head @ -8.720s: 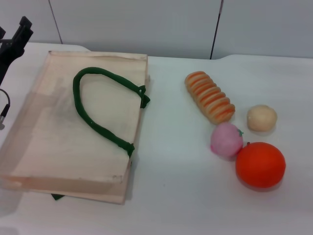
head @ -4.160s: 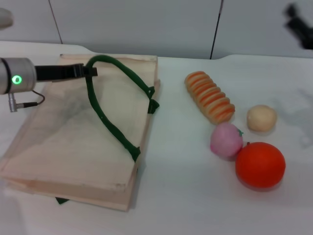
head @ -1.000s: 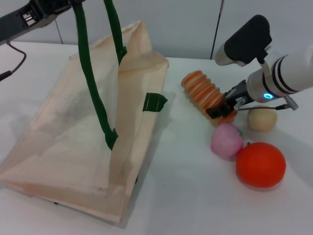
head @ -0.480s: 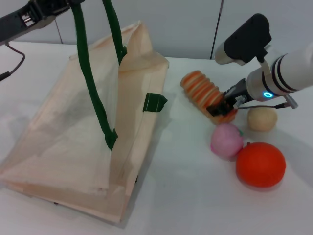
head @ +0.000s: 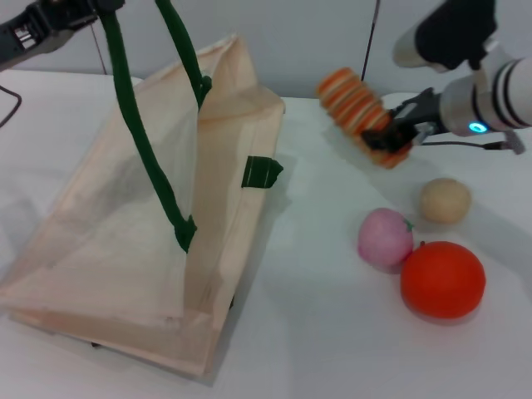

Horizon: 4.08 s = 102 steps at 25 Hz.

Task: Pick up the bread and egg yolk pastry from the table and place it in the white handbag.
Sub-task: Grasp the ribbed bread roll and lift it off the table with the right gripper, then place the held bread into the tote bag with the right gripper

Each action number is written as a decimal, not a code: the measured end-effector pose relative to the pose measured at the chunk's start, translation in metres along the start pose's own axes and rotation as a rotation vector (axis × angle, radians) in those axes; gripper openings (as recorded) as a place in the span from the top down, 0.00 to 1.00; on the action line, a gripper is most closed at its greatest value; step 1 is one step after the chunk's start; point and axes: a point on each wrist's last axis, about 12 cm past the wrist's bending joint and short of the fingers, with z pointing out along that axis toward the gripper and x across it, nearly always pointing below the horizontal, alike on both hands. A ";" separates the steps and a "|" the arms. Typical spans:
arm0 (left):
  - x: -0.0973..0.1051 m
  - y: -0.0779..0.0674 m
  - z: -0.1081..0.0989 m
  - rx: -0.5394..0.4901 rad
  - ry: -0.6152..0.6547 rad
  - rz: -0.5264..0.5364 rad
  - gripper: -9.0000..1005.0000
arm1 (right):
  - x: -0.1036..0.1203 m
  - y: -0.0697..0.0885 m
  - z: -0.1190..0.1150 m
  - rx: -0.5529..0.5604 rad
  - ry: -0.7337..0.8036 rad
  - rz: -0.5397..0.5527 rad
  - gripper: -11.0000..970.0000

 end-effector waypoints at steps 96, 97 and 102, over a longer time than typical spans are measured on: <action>-0.046 -0.030 0.020 0.243 -0.063 -0.089 0.81 | -0.044 0.183 -0.019 0.034 -0.320 -0.845 0.26; -0.047 -0.028 0.018 0.225 -0.070 -0.090 0.81 | -0.044 0.183 -0.020 0.033 -0.320 -0.841 0.24; -0.049 -0.020 0.012 0.158 -0.097 -0.084 0.81 | -0.043 0.183 -0.023 0.032 -0.308 -0.828 0.12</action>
